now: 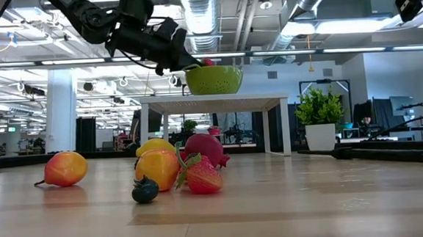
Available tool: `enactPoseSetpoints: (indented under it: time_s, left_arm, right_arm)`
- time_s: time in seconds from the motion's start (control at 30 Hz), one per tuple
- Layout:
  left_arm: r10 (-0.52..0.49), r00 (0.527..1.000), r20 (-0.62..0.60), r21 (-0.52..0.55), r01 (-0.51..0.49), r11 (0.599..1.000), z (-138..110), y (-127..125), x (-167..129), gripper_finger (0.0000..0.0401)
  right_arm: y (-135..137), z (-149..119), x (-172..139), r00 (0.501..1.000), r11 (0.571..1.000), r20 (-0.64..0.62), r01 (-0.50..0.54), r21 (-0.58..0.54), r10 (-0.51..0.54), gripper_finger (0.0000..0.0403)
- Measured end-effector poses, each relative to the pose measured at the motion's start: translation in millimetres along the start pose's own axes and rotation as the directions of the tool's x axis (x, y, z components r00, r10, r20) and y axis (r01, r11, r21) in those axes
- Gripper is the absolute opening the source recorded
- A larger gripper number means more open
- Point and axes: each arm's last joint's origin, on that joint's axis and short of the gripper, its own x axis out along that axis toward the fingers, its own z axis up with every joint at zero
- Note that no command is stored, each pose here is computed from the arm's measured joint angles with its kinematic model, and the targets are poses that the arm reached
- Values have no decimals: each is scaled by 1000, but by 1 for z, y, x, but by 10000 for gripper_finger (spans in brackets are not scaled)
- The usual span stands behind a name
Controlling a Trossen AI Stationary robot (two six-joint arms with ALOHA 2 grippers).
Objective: Pick & Place Fruit
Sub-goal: Put the red strawberry into the green strainer bowl, then put the yellow peach into the green strainer bowl
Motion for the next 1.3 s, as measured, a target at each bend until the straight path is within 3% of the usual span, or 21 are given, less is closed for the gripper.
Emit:
enactPoseSetpoints:
  time_s: [0.2,0.5,0.7,1.03,1.3]
  left_arm:
    - [0,1000,0,0,0,1000,0,0,0,21]
    - [-12,1000,8,1,12,1000,2,-3,-2,92]
    - [-76,996,47,21,75,997,12,-13,-10,105]
    - [-223,973,63,73,218,973,35,-56,-44,106]
    - [-410,912,-23,100,410,907,38,-106,-81,106]
  right_arm:
    - [0,0,0,1000,1000,0,0,0,0,17]
    - [0,0,0,1000,1000,0,0,0,0,17]
    - [0,0,0,1000,1000,0,0,0,0,17]
    - [0,0,0,1000,1000,0,0,0,0,17]
    - [0,0,0,1000,1000,0,0,0,0,17]
